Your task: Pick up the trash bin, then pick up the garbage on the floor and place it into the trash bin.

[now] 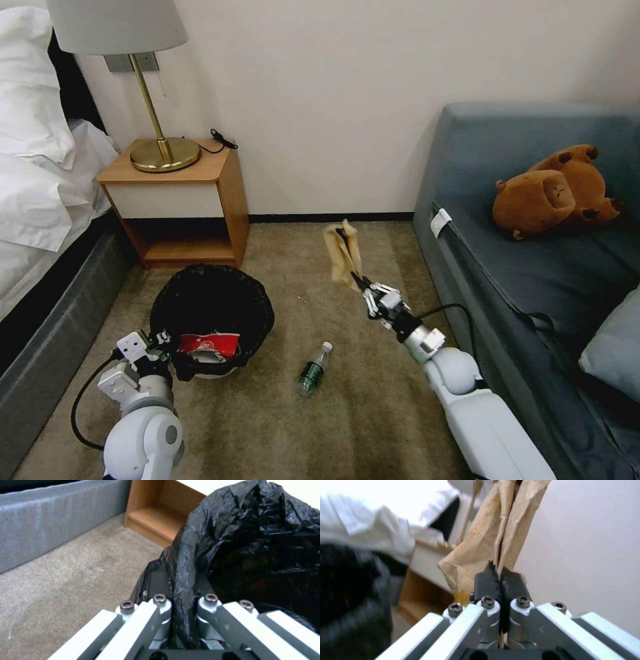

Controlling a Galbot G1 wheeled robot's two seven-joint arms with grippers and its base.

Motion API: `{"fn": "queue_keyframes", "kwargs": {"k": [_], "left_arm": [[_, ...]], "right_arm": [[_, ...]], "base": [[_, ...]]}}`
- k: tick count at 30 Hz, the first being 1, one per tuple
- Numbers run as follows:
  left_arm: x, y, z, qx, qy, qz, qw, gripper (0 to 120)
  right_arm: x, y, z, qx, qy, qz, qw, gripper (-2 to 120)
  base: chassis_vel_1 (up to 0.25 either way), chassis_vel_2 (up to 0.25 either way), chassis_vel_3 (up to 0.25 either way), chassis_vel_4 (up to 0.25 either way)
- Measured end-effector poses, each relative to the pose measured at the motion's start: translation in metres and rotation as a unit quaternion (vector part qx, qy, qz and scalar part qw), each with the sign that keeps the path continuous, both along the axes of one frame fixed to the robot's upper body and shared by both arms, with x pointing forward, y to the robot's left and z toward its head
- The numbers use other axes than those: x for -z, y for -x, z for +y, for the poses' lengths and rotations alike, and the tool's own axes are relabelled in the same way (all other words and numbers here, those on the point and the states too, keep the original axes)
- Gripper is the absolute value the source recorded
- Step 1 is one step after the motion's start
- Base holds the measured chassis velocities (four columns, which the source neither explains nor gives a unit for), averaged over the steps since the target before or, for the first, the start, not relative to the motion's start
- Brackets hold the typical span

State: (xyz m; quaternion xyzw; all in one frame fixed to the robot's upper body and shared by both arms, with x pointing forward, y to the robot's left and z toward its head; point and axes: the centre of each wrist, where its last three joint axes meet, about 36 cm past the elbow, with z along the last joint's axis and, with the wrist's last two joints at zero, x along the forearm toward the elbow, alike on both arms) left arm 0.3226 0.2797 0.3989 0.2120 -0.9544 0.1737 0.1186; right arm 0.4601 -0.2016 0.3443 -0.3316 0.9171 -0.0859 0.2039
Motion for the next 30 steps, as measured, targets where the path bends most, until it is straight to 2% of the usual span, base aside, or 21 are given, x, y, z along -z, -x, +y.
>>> {"fn": "queue_keyframes", "kwargs": {"k": [5,10,21,30], "left_arm": [[0.000,0.001,-0.001,0.001,0.000,0.000,1.0000,4],[0.000,0.002,-0.003,0.003,-0.001,0.001,1.0000,4],[-0.002,0.003,-0.008,0.003,0.000,-0.002,1.0000,4],[-0.002,0.002,-0.008,0.004,-0.002,-0.001,1.0000,4]], "right_arm": [[-0.043,0.008,0.045,-0.037,-0.024,-0.020,0.999,0],[-0.052,0.004,0.063,-0.070,-0.016,-0.025,0.997,0],[-0.039,-0.004,0.118,-0.146,0.010,-0.012,0.989,0],[-0.016,-0.001,0.142,-0.180,0.029,0.002,0.983,0]], "base": [[0.000,0.000,0.000,0.000],[0.000,0.000,0.000,0.000],[0.000,0.000,0.000,0.000],[0.000,0.000,0.000,0.000]]}}
